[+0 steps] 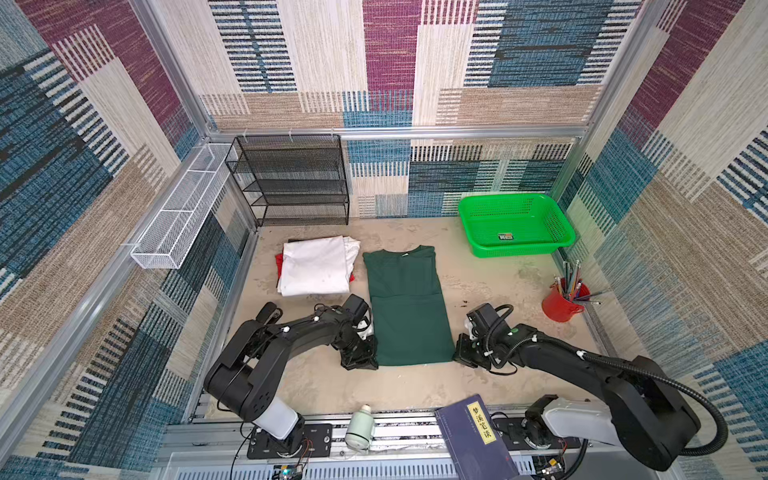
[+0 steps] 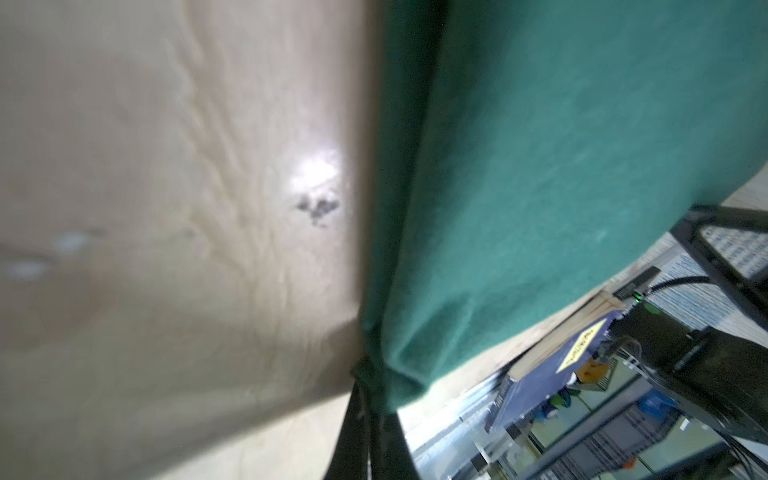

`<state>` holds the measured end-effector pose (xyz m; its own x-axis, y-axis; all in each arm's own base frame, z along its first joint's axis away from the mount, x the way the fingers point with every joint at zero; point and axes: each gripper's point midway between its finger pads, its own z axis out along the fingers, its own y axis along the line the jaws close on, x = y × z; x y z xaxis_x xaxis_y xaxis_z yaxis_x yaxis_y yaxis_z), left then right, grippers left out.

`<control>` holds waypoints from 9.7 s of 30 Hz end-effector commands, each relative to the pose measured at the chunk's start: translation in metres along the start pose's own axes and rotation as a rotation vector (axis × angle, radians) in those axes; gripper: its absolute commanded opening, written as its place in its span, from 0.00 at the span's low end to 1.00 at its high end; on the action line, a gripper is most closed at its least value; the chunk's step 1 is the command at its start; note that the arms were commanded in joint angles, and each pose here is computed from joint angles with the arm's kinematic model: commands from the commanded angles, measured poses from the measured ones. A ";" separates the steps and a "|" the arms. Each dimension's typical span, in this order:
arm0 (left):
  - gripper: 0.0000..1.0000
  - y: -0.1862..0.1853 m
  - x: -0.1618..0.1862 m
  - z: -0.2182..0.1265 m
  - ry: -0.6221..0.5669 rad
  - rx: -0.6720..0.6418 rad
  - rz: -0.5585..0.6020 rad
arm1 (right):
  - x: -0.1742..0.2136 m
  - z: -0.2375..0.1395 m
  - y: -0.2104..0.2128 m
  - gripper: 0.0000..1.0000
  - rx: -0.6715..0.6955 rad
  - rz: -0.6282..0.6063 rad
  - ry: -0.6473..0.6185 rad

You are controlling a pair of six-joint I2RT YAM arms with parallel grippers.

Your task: Fold and stack the t-shirts

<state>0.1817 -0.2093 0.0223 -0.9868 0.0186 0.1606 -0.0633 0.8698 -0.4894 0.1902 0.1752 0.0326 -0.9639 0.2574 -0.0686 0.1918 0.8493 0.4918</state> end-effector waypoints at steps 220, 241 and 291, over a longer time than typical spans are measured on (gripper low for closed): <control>0.21 -0.005 -0.183 -0.055 -0.458 0.022 0.162 | -0.151 0.026 0.030 0.36 0.025 -0.068 -0.141; 0.19 0.013 -0.124 -0.022 -0.391 0.048 0.104 | -0.085 0.048 0.015 0.36 -0.005 -0.032 0.004; 0.16 -0.031 -0.049 -0.020 -0.233 0.165 0.266 | -0.034 0.016 0.075 0.37 -0.186 -0.102 0.097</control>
<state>0.2374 -0.2256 0.0508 -0.9743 0.1107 -0.1964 0.2095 0.7664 -0.6073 0.2459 0.2269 0.0598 -0.9869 0.1321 -0.0930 0.0524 0.8061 0.5894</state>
